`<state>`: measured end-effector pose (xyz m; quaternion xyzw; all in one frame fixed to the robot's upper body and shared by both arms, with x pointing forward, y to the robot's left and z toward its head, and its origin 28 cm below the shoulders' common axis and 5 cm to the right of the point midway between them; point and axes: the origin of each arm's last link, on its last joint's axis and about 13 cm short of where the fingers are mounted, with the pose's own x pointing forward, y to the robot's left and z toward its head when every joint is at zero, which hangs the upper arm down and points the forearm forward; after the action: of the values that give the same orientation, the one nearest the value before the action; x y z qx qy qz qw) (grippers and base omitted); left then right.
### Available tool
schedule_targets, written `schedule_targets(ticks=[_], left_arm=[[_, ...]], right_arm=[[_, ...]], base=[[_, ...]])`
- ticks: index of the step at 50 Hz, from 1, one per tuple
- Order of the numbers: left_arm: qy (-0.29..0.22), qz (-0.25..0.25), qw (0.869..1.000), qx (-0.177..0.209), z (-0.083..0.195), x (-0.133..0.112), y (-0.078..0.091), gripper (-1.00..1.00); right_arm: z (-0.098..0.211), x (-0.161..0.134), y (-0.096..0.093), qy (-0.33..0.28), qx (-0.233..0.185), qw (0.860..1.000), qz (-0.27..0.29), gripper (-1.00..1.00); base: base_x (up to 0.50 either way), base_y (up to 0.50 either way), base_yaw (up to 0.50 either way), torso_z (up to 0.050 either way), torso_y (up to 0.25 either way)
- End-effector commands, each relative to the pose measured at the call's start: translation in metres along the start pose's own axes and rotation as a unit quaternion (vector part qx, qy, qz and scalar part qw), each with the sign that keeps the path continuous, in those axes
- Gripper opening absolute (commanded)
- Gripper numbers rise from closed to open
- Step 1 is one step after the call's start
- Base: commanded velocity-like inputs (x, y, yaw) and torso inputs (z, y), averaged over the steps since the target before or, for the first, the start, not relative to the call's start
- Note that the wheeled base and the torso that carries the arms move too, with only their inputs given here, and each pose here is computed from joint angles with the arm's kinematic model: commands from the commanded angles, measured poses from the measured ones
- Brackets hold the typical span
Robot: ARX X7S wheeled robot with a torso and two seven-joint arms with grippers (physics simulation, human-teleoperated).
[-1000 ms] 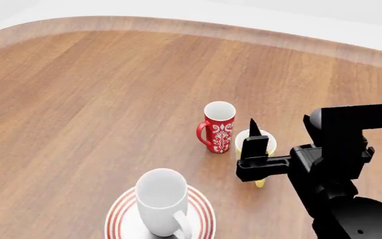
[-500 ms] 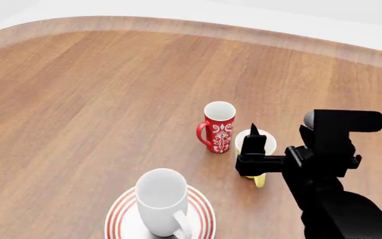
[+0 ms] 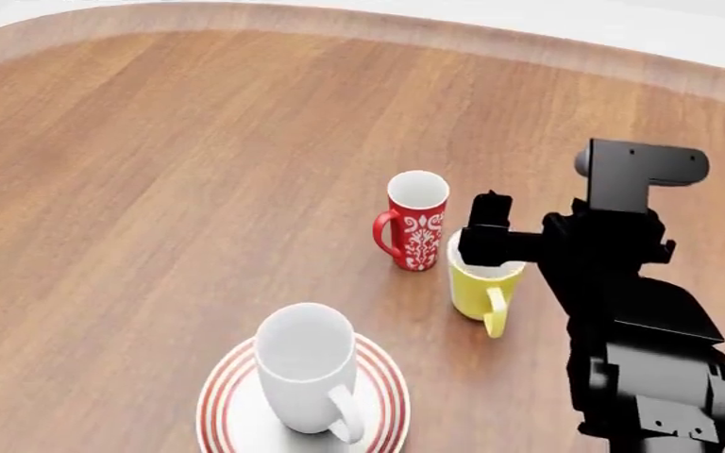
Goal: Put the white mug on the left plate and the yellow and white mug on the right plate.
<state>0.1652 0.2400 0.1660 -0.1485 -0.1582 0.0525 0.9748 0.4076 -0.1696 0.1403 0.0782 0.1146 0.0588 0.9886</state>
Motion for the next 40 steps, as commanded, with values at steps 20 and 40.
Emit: schedule_targets(ticks=[20,40], left_arm=[[-0.010,-0.032,0.999,-0.032,0.0045,-0.0053,-0.0014,1.00],[-0.010,-0.035,0.998,-0.044,0.0041,-0.0045,-0.0005,1.00]], right_arm=[[0.0023,0.0061,0.0086,0.026,-0.031,0.999,0.004,1.00],[0.0084,0.0061,0.0071,0.015,-0.034,0.999,-0.004,1.00]], base=[[0.00,0.00,0.00,0.005,-0.157],[0.00,0.00,0.00,0.003,-0.083]])
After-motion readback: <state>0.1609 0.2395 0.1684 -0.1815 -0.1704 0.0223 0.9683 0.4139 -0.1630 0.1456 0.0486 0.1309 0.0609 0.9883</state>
